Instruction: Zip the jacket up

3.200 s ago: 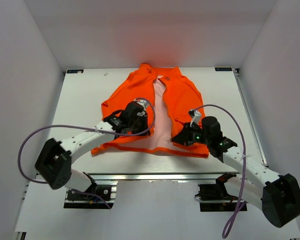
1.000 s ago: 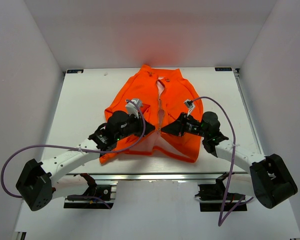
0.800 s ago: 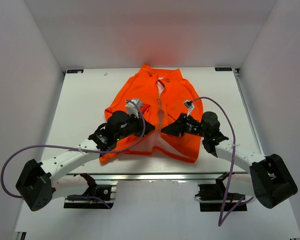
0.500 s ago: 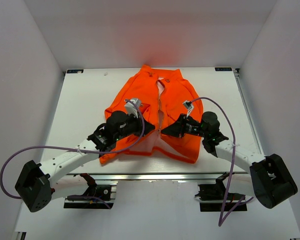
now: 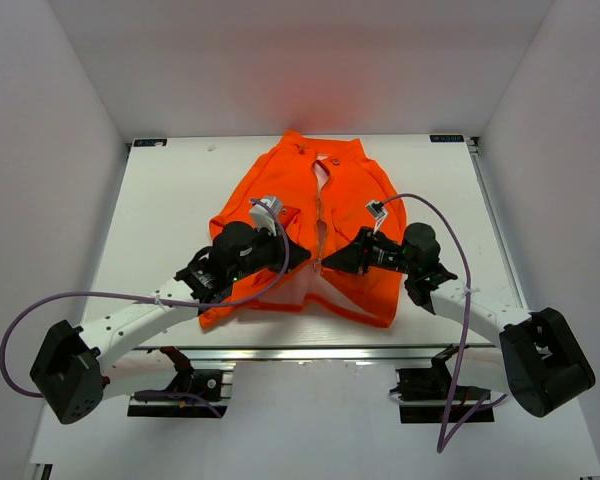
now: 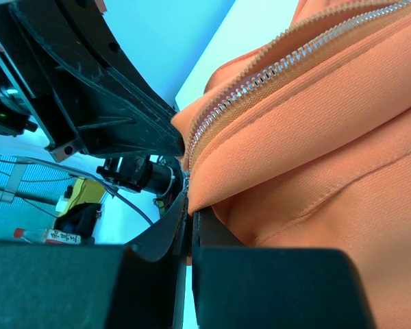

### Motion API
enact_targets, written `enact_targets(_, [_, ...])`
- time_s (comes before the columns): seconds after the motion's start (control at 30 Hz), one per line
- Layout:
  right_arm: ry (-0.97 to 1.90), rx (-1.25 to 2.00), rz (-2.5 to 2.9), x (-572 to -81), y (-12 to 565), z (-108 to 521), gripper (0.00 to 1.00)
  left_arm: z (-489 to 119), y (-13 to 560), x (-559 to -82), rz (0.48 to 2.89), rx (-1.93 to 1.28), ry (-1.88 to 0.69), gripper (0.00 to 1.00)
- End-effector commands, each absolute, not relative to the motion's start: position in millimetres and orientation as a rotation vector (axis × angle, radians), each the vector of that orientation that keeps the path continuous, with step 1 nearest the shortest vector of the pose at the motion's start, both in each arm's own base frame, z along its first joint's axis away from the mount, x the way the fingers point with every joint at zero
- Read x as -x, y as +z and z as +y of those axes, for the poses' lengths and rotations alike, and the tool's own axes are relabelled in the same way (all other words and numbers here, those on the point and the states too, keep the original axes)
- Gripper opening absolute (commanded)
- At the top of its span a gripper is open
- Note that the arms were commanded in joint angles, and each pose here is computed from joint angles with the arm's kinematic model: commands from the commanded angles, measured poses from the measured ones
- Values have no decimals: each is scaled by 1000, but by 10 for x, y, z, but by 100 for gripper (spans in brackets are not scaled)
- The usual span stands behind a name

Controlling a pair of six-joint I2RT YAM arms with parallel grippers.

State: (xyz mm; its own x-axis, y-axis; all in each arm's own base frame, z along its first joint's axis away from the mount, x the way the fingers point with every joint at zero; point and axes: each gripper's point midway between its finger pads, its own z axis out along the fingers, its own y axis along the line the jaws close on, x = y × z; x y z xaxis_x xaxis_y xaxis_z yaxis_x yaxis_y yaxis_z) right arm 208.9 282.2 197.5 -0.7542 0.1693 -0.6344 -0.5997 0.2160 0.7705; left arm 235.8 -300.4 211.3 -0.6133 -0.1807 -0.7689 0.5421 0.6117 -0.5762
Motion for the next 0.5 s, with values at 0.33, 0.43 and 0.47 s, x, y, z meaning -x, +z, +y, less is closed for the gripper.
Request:
enact_targets(0.33, [1628, 419, 1717, -2167, 2376, 2867, 0, -3078, 2224, -2249, 1930, -318, -1132, 0])
enact_targets(0.43, [1619, 401, 1709, -2191, 2403, 2856, 0, -3063, 2209, -2242, 1932, -316, -1126, 0])
enact_targets(0.47, [1616, 393, 1717, -2200, 2393, 2855, 0, -3058, 2211, -2245, 1932, -315, -1125, 0])
